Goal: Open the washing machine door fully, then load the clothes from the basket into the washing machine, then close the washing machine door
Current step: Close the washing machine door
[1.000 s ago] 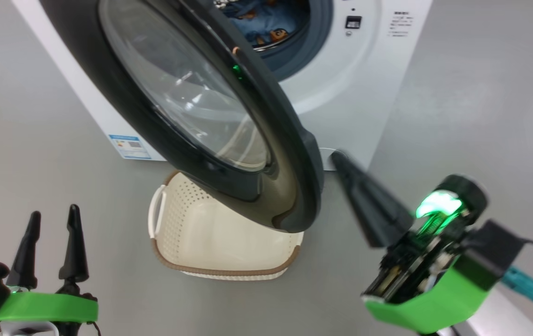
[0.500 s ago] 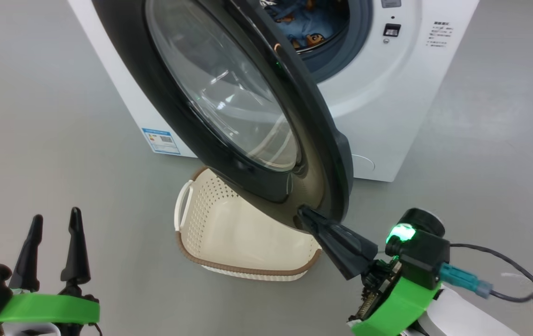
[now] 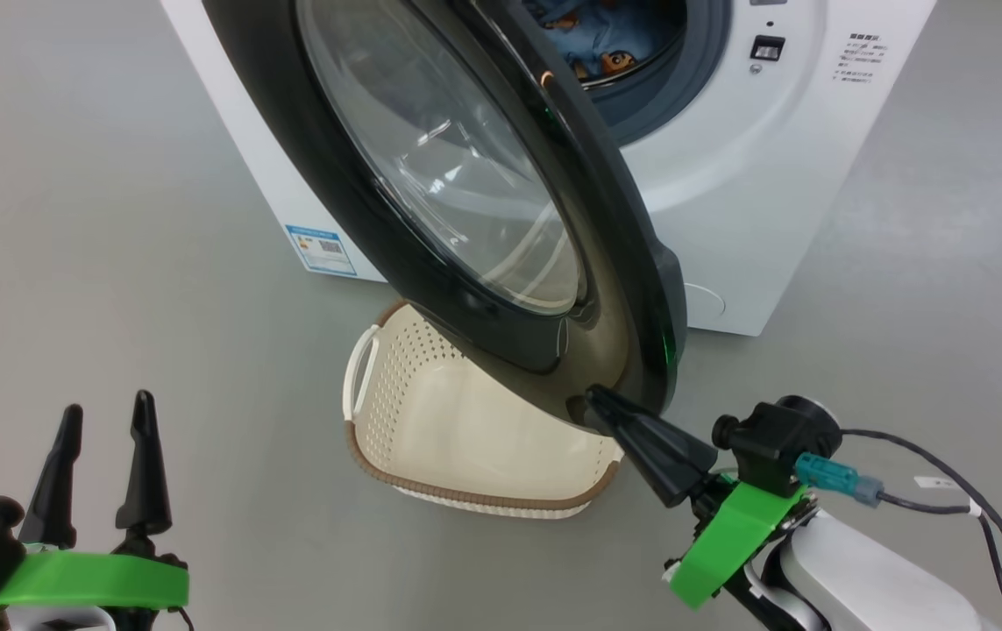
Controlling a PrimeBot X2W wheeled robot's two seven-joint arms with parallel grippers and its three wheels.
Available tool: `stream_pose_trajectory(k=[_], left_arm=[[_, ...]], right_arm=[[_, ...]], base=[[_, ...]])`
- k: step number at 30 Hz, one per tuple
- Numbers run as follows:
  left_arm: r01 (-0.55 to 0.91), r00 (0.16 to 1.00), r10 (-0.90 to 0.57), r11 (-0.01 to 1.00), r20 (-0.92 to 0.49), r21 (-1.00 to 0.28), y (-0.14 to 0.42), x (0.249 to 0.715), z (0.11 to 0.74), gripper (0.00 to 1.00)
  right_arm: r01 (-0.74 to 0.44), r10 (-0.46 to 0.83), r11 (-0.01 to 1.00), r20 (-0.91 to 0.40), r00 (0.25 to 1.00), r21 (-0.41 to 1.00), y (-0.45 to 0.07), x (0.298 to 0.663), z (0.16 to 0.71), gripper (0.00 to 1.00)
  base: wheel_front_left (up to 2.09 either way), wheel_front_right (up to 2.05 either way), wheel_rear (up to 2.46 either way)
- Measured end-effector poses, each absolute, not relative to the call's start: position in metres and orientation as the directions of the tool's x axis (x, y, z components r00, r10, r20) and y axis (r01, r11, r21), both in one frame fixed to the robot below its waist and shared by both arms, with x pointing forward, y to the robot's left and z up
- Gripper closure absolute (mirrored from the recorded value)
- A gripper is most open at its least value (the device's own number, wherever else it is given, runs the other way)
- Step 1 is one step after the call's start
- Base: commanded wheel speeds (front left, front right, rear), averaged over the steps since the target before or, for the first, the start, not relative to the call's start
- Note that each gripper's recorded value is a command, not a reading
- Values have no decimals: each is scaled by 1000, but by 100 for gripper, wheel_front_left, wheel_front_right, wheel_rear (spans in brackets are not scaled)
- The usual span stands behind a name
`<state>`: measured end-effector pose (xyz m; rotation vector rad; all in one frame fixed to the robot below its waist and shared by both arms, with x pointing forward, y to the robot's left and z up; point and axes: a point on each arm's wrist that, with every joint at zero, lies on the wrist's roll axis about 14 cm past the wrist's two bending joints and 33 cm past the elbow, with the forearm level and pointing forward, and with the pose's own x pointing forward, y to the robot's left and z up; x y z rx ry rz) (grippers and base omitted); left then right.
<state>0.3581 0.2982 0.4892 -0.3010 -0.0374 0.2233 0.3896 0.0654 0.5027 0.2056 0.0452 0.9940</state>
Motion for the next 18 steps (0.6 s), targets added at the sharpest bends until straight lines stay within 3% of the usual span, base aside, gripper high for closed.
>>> stream_pose_trajectory(k=[7,18], left_arm=[[-234,971,236,927,-29,-293,301,357,479,0],[-253,967,239,927,-84,-278,304,367,461,0]], right_arm=[[-813,824,549,34,565,192,64,411,493,100],[-729,735,657,51,676,194,30,472,486,100]], base=[[0,0,0],[0,0,0]])
